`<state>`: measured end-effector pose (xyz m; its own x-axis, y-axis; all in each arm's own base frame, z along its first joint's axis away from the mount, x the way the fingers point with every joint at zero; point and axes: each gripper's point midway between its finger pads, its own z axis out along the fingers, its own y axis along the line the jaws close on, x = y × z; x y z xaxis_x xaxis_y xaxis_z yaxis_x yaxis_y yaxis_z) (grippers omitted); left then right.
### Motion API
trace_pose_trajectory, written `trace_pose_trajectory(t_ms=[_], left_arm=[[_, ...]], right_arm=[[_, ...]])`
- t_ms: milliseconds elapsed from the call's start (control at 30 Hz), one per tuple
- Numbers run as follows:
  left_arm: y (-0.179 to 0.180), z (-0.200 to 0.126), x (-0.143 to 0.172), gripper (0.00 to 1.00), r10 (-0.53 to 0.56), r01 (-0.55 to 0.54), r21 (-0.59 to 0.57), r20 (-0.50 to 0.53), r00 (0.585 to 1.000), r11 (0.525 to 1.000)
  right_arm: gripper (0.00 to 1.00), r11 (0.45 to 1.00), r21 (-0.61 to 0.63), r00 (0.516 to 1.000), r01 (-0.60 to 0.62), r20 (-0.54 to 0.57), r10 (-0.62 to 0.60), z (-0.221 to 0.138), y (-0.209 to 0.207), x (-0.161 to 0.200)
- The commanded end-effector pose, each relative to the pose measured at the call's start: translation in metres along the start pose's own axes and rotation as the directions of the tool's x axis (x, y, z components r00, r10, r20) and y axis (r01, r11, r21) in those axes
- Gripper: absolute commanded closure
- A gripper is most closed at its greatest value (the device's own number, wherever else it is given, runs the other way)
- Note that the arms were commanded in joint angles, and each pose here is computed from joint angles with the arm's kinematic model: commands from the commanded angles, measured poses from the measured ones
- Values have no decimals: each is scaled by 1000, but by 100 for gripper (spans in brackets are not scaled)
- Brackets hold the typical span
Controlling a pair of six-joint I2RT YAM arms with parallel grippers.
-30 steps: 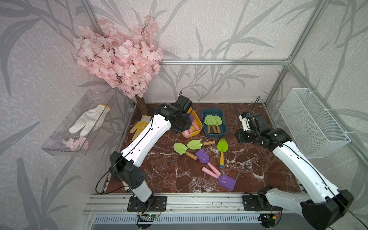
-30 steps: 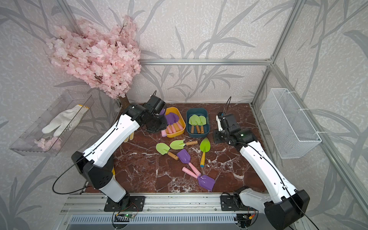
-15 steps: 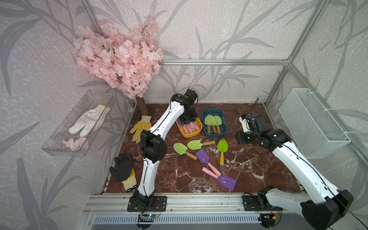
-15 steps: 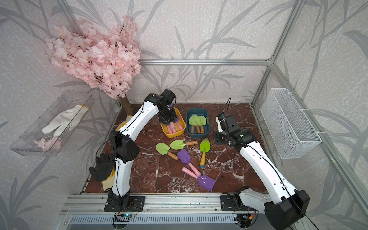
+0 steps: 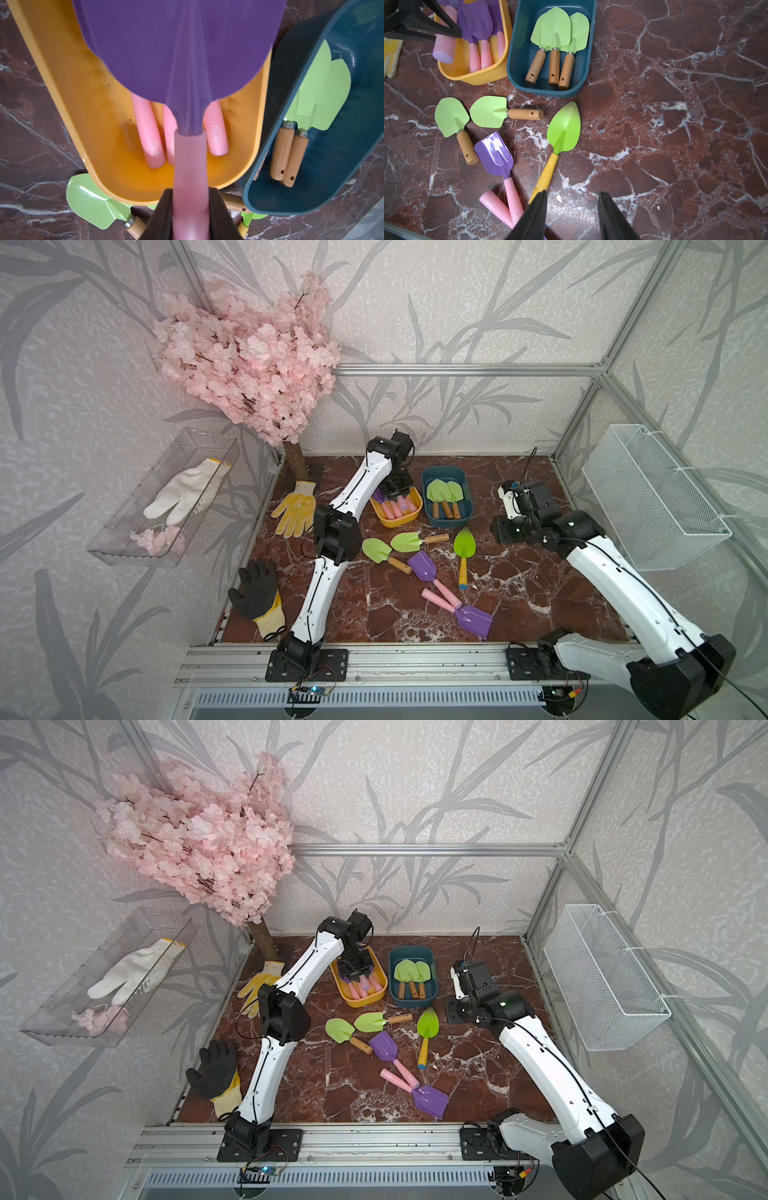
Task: Sort the small shovels by color and place them into the storage box
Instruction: Place the shovel in the storage box.
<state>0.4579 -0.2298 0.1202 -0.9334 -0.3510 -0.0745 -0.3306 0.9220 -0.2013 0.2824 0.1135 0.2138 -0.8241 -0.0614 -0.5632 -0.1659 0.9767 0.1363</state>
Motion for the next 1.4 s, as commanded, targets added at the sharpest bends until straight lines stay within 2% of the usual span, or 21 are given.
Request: trace_pose_trajectory(t_ms=[0,867,1367], left_arm=[[1,3,-3,96,-20,20,-1,-9,1000,1000],[8,53,-17,96,-46,45,-28,-40,998,999],[9,65,-22,95,-48,47,-20,-41,998,999]], right_arm=[[56,1000,-8,1000,4,14,-4,-2,0,0],[56,1000,-4,1000,2,-11,-2,5,-2,8],[56,1000,-4,999,-8,-32,8,6,-3,16]])
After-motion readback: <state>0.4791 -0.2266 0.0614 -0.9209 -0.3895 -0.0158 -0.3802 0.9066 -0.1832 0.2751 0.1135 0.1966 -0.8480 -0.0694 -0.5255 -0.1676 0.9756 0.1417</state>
